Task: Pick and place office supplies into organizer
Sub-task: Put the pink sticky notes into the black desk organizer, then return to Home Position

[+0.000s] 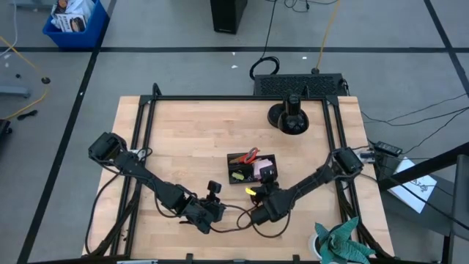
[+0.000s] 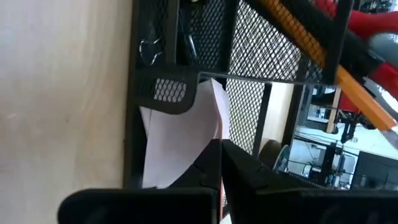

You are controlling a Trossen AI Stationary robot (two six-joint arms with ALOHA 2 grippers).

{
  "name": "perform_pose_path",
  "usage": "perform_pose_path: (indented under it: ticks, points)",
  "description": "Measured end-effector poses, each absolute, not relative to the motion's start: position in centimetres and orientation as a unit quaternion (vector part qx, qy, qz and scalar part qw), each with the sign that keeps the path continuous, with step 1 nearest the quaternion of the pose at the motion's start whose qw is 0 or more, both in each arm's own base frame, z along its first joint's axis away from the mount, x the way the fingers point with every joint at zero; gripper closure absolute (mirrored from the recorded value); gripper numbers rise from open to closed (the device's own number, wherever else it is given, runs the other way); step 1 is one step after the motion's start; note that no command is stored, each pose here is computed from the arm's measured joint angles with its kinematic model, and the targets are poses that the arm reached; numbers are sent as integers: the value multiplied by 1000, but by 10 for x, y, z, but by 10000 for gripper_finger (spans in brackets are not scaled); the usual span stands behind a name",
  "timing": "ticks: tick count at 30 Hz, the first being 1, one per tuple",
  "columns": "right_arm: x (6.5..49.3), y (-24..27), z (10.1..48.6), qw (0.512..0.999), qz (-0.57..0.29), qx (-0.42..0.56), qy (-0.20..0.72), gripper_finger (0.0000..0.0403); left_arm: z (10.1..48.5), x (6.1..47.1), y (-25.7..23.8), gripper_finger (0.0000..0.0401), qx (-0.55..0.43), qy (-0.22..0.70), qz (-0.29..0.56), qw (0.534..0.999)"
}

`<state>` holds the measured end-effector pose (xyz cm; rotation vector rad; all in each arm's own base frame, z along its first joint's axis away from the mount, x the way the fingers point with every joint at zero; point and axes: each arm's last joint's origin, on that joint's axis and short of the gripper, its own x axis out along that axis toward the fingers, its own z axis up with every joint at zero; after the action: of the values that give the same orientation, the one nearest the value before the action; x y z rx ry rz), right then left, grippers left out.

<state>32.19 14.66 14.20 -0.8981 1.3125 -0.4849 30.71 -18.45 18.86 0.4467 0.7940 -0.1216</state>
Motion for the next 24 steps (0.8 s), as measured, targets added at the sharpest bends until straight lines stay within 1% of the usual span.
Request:
perform_pose_path:
  ticks: [5, 8, 11, 19, 24]
  points:
    - [324, 142, 140, 674, -211, -381, 597, 403, 188, 307, -185, 359, 213, 384, -58, 896]
    - [324, 142, 139, 675, -196, -360, 613, 392, 188, 306, -184, 359, 214, 386, -58, 895]
    - [324, 143, 138, 679, -192, -343, 620, 368, 188, 306, -184, 359, 215, 387, -58, 895]
    - [323, 143, 138, 684, -202, -334, 616, 287, 188, 306, -184, 359, 215, 387, -58, 895]
    - [322, 144, 145, 692, -202, -330, 610, 254, 188, 306, -184, 359, 221, 385, -51, 895]
